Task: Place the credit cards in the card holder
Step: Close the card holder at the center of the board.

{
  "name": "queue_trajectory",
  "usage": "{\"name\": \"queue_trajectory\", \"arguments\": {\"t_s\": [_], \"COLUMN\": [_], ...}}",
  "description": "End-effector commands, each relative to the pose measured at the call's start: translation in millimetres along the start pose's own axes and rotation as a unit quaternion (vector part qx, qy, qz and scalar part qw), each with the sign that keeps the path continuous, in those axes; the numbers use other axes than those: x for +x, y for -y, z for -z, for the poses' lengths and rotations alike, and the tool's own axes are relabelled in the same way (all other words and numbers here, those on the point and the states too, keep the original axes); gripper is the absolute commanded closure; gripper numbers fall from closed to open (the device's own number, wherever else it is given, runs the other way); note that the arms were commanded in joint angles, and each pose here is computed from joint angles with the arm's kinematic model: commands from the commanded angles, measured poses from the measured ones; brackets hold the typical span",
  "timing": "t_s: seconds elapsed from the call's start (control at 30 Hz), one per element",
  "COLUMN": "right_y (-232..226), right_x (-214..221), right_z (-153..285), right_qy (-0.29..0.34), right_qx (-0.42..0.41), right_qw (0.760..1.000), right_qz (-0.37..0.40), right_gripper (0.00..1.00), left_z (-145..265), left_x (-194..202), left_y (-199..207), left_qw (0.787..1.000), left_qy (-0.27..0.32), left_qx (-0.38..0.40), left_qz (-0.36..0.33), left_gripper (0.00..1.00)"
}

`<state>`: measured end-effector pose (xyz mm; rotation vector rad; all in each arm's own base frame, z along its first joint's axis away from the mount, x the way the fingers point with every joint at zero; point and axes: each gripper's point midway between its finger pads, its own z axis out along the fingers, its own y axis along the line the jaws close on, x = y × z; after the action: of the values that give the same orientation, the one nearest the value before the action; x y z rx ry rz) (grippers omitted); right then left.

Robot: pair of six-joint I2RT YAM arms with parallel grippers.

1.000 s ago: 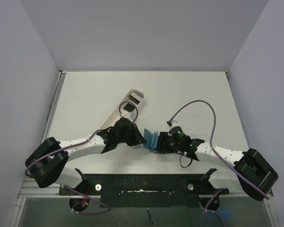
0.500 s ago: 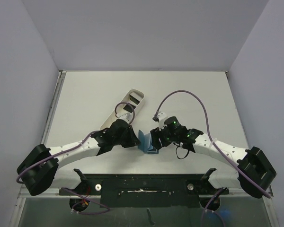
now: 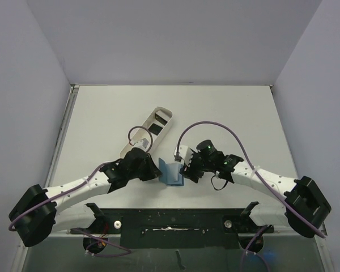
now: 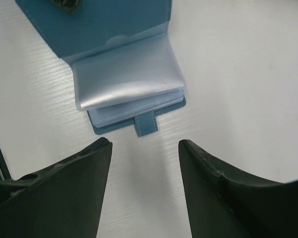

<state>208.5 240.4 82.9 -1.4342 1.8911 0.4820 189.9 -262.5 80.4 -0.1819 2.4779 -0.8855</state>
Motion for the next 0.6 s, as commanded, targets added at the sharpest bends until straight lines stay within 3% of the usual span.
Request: {"name": "queue_trajectory", "arguments": {"t_s": [0.0, 0.37, 0.57], "right_y": [-12.9, -9.1, 1.9], "right_x": [5.0, -3.3, -2.9], "right_z": [-12.3, -33.0, -40.1], "right_qy": [0.007, 0.056, 0.047], "right_qx": [-0.050, -0.042, -0.024], "right_qw": [0.997, 0.994, 0.993], "right_qz": [0.051, 0.079, 0.107], "right_gripper": [0.44, 0.46, 0.44], "left_z": [11.9, 15.4, 12.8], "left_x": [-20.4, -15.8, -13.8], "left_y": [3.6, 1.1, 4.1], "left_qw": [0.999, 0.998, 0.998], "left_qy": [0.050, 0.053, 0.047], "left_qx": [0.006, 0.025, 0.033], "left_qz": [0.014, 0.019, 0.017], "left_gripper": [1.00, 1.00, 1.00]}}
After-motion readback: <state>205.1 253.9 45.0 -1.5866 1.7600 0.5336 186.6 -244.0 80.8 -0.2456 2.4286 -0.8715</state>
